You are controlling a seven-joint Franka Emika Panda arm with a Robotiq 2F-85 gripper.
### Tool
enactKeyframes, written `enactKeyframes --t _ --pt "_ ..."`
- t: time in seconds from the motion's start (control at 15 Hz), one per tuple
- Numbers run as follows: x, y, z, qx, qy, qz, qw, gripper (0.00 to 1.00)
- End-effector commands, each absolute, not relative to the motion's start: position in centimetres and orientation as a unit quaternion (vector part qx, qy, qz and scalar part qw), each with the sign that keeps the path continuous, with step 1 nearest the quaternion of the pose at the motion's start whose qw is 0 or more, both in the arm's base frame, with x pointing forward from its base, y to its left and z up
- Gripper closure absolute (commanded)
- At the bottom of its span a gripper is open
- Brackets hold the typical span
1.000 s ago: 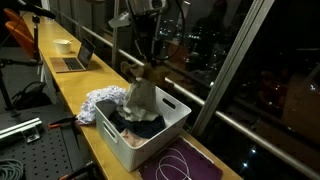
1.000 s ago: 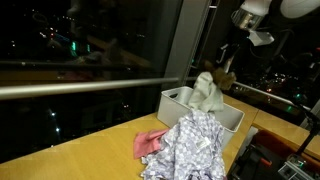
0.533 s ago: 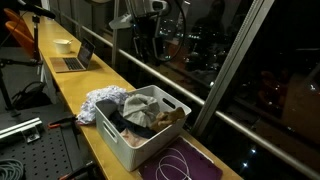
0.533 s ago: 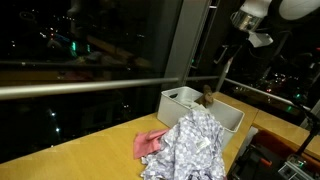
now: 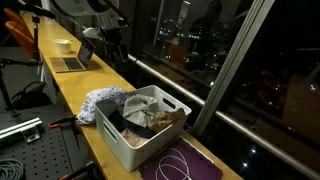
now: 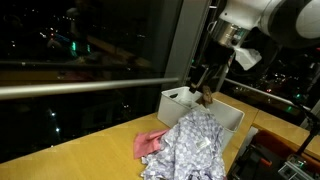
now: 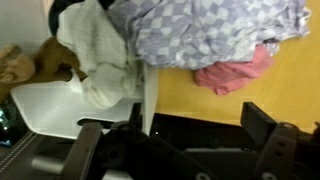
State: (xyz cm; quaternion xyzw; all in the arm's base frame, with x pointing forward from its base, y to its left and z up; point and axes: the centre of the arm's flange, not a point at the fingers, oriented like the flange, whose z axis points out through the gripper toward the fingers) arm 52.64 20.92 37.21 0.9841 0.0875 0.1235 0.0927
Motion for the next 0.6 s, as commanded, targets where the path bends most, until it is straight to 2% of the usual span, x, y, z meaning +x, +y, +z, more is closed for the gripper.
enactKeyframes --t 0.0,0.27,0.53 --pt "52.5 26.6 31.7 0.984 0.109 0.112 0.089 0.0" --pt "52.7 30.1 28.0 0.98 0.136 0.089 0.112 0.0" --pt "54.6 30.9 26.3 0.969 0.167 0.075 0.165 0.0"
